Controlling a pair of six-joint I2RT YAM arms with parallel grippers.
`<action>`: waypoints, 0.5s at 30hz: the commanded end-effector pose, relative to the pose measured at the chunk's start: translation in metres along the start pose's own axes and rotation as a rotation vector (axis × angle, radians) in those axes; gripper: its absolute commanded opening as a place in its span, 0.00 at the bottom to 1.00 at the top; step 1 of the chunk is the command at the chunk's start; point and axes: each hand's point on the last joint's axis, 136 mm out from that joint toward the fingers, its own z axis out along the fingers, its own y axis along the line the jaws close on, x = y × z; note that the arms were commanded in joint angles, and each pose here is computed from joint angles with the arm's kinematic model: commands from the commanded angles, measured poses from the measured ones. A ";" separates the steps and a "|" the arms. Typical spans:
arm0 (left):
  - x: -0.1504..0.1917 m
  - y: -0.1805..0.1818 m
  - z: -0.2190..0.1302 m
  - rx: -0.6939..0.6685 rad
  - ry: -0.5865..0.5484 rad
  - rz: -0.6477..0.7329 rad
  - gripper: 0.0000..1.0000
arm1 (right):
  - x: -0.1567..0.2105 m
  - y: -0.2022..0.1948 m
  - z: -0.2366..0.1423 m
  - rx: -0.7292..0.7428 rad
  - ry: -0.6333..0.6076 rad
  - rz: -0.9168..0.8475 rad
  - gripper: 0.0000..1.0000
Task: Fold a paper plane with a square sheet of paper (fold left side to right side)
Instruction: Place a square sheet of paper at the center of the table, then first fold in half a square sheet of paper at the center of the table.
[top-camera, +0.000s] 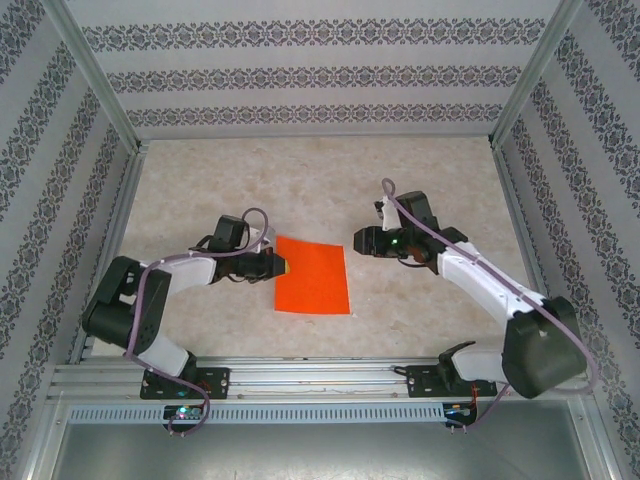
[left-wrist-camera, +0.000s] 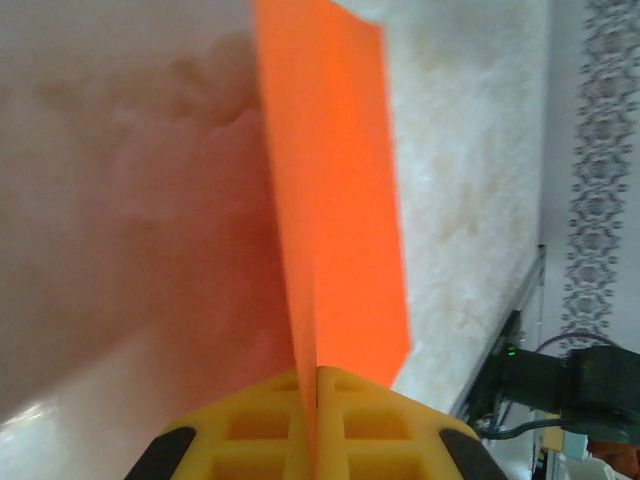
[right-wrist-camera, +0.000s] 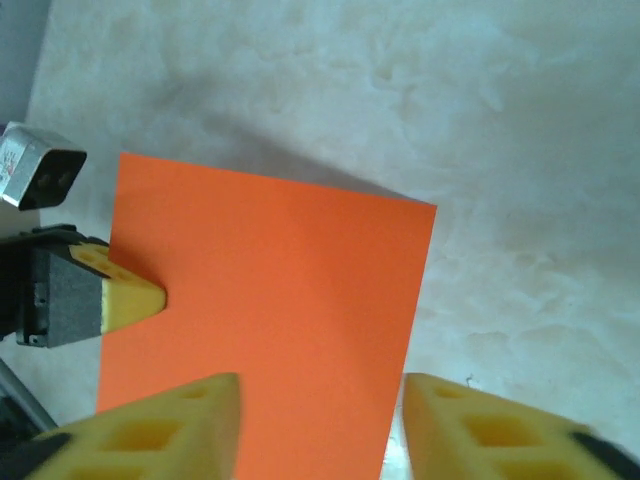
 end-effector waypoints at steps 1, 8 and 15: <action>0.000 0.007 0.004 -0.061 0.036 0.031 0.00 | 0.010 0.001 0.021 -0.010 0.051 0.064 0.28; 0.001 0.018 0.009 -0.102 0.069 0.000 0.00 | 0.032 -0.006 0.057 0.037 0.159 0.117 0.05; 0.000 0.012 0.007 -0.085 0.063 -0.016 0.05 | 0.061 -0.024 0.083 0.110 0.267 0.142 0.03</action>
